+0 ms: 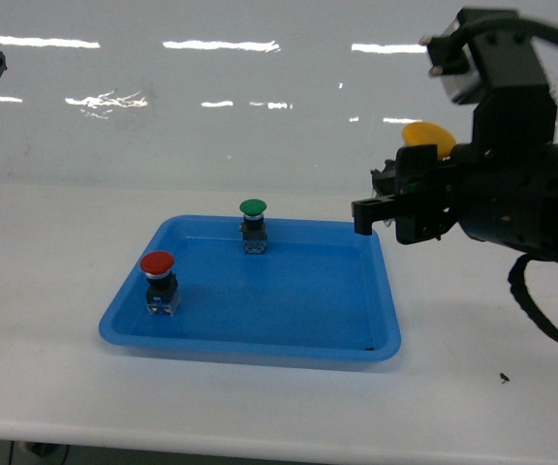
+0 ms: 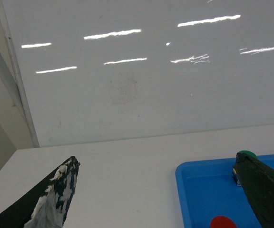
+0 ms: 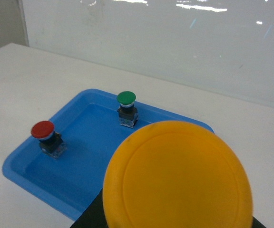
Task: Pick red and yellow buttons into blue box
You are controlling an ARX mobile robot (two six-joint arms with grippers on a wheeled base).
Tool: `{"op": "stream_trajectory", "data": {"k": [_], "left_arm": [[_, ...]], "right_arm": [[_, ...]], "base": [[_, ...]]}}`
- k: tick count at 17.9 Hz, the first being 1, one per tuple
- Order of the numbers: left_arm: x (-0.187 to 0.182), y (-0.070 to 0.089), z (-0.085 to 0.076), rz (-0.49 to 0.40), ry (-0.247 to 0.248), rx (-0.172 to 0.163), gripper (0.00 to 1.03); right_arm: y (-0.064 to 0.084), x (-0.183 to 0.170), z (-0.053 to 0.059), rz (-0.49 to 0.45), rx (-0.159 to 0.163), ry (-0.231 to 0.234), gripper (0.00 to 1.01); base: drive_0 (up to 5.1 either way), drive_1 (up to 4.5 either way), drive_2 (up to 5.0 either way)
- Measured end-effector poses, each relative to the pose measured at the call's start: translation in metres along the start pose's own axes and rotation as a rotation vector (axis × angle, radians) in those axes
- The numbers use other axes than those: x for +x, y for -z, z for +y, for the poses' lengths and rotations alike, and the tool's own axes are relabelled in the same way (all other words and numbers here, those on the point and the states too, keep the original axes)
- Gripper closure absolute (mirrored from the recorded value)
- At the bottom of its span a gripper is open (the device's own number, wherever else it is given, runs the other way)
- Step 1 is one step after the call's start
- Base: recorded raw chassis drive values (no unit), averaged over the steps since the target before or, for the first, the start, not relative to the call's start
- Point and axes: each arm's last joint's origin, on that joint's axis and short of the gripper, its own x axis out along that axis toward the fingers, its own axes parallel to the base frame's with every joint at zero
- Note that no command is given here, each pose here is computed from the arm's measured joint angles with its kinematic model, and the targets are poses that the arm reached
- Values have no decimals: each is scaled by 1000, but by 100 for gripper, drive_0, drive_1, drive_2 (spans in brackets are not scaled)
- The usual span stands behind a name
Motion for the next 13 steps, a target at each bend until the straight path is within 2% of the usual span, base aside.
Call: {"op": "stream_trajectory", "data": {"k": [2,4,5,6,9,11,12,13], "left_arm": [[0,0,0,-1,0,0,5],[0,0,0,0,0,0,5],[0,0,0,-1,0,0,5],[0,0,0,0,0,0,5],[0,0,0,-1,-1,0,5],[0,0,0,0,0,0,5],[0,0,0,-1,-1,0,5],[0,0,0,0,0,0,5]], "right_arm": [[-5,-22,6,-21,9,-9,74],[-1,-17,1,3,4,-10,74],[5,-13,-5,33,9,8,74],[9,-12,-5,51,8,11,74],[7,-12,-4,39,3,5,75],[6,-12,-8,45,0,37,75],[3,-16,-13,54,10,75,75],[-5,-25,-18,24,25,114,75]], "base": [[0,0,0],[0,0,0],[0,0,0],[0,0,0],[0,0,0],[0,0,0],[0,0,0],[0,0,0]]}}
